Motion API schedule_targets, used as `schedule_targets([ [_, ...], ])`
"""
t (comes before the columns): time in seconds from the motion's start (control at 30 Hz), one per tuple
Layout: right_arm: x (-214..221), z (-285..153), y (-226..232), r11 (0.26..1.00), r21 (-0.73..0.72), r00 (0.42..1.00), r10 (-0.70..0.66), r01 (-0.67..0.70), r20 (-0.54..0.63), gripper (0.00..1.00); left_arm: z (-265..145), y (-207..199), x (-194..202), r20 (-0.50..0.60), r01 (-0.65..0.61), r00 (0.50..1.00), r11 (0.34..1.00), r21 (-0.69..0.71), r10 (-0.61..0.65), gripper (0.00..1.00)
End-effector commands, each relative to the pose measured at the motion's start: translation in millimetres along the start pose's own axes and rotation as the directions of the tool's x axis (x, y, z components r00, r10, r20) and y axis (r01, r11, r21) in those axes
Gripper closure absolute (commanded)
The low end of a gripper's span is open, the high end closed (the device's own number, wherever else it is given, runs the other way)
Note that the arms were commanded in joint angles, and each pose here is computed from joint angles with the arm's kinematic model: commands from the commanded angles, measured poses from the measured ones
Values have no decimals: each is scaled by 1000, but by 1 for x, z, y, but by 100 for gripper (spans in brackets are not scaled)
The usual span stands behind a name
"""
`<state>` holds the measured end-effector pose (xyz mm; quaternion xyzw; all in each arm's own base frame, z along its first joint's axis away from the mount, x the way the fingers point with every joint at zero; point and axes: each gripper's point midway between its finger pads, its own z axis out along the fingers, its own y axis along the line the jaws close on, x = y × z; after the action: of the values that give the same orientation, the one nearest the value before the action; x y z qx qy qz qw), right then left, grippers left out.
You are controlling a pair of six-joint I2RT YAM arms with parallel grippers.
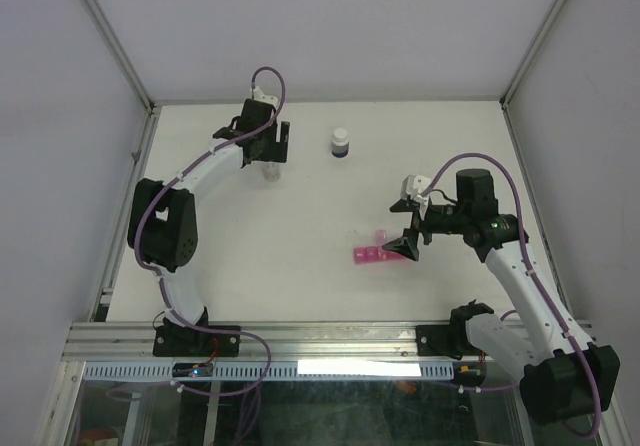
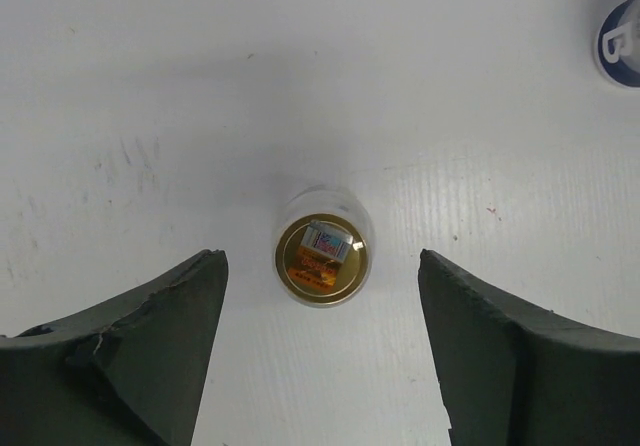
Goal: Sort the pills into containers
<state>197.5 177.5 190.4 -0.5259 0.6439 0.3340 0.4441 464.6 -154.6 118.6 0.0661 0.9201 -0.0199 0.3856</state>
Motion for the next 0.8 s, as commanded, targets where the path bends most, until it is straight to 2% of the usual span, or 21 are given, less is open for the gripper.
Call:
schedule_targets([
  [0.0, -6, -1, -7, 1000, 18, 1000, -10, 10, 20, 1, -44, -10, -56, 141, 24, 989, 997, 77, -35, 22],
  [0.1, -10, -1, -5, 1000, 4, 999, 9, -10, 39, 1, -84, -31, -72, 201, 46, 975, 972, 229, -93, 23],
  [0.17, -15, -1, -3, 999, -7, 997, 38, -38, 60, 1, -113, -54, -71, 236, 34, 963, 926, 375, -131, 25],
  [0.23, -22, -2, -6, 996, 4, 992, 90, -91, 90, 0, -147, -85, -63, 297, -22, 941, 844, 536, -164, 26],
  [0.27, -26, -3, -10, 992, 22, 987, 121, -124, 110, 0, -179, -99, -62, 369, -89, 912, 792, 604, -179, 26],
  [0.33, -33, -6, -22, 978, 75, 972, 181, -194, 150, 0, -207, -131, -31, 466, -239, 872, 695, 678, -154, 25],
  [0.4, -32, -8, -35, 955, 144, 957, 236, -261, 168, 0, -228, -158, 2, 581, -405, 807, 616, 675, -107, 24],
  [0.47, -27, -7, -45, 944, 187, 957, 245, -272, 159, 1, -240, -175, 35, 676, -542, 734, 547, 638, -61, 23],
  [0.53, -17, -3, -48, 944, 166, 957, 269, -284, 106, 5, -241, -182, 63, 743, -639, 669, 496, 588, -19, 23],
  [0.67, 6, 12, -60, 930, 64, 929, 367, -363, -53, 16, -234, -189, 107, 796, -738, 605, 399, 545, 31, 23],
  [0.77, 13, 16, -80, 917, 69, 910, 400, -394, -110, 30, -226, -198, 132, 816, -777, 576, 346, 525, 55, 21],
])
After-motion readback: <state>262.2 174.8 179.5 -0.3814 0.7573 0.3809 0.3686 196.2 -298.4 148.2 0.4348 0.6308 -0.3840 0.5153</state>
